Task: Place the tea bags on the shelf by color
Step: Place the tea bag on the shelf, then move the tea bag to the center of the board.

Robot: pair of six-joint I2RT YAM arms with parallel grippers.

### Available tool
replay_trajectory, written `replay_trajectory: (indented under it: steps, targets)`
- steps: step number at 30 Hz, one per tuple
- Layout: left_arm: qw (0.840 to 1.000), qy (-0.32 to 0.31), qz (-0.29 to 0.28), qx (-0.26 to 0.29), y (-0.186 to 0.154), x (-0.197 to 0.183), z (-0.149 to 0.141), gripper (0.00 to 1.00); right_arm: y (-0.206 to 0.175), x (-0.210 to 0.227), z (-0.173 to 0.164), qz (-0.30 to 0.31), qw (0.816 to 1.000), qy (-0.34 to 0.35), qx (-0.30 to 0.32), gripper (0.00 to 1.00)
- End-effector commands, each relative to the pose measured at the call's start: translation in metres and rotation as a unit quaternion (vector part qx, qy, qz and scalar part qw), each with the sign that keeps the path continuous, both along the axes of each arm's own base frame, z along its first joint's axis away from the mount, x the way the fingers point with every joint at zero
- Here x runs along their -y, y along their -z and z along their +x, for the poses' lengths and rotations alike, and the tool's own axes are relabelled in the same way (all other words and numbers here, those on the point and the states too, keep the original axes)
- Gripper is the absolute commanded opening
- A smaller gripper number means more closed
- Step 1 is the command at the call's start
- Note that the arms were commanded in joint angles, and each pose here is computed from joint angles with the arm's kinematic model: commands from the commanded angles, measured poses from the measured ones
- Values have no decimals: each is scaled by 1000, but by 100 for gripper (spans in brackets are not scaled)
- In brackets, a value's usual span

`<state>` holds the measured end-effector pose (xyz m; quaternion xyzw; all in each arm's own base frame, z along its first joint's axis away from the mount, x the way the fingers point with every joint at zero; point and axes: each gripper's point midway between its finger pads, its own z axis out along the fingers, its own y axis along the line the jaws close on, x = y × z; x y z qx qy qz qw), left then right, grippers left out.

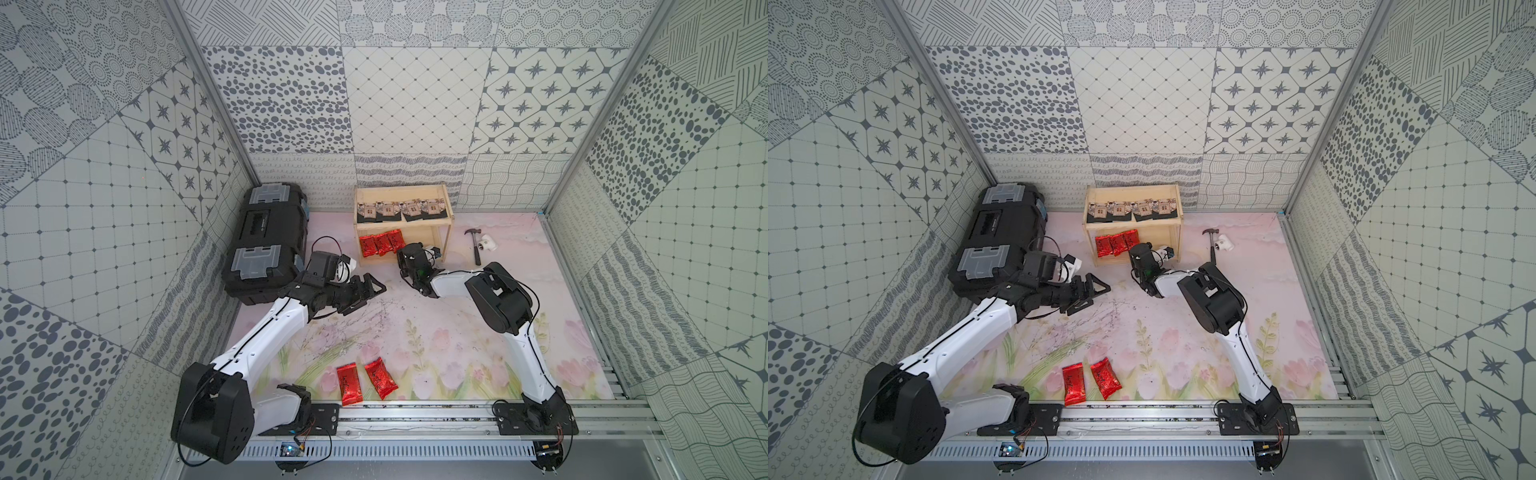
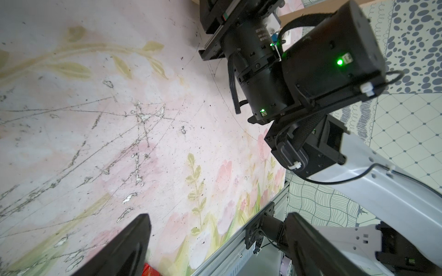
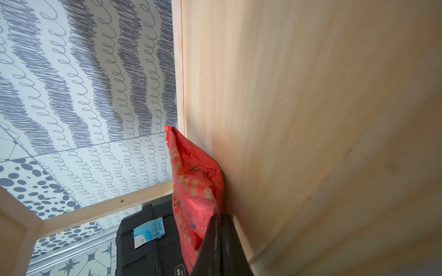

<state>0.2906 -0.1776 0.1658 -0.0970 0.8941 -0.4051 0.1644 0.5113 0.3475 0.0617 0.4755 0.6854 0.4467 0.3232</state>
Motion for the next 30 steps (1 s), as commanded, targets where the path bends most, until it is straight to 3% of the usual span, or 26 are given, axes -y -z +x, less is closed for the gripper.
replay_trajectory:
  steps: [1, 3, 8, 13, 15, 18, 21, 25, 30]
  targets:
    - [1000, 6, -18, 17, -8, 0, 3, 92, 1, -6, 0, 1, 1000, -7, 3, 8]
    - [1000, 6, -19, 15, -7, 1, 3, 92, -1, -3, -3, -2, 1000, -6, 3, 15]
    - [1000, 4, -27, 10, -6, 2, 4, 92, -11, 5, -17, -13, 1000, -20, 2, 47]
    - [1000, -5, -16, 2, -2, -3, -1, 92, -44, 3, -60, -66, 990, -123, 24, 55]
    - [1000, -16, -5, -1, 0, -8, -6, 92, -58, 2, -91, -130, 970, -202, 41, 58]
    - [999, -40, 20, -9, 6, -20, -15, 91, -60, -1, -158, -272, 902, -329, 60, 59]
    - [996, -68, 59, -29, 18, -36, -27, 91, -46, -8, -235, -394, 801, -446, 71, 58]
    - [990, -100, 84, -49, 38, -49, -35, 91, -28, -25, -313, -479, 685, -536, 116, 62]
    - [987, -114, 85, -71, 53, -50, -32, 91, -10, -45, -376, -534, 574, -599, 162, 81]
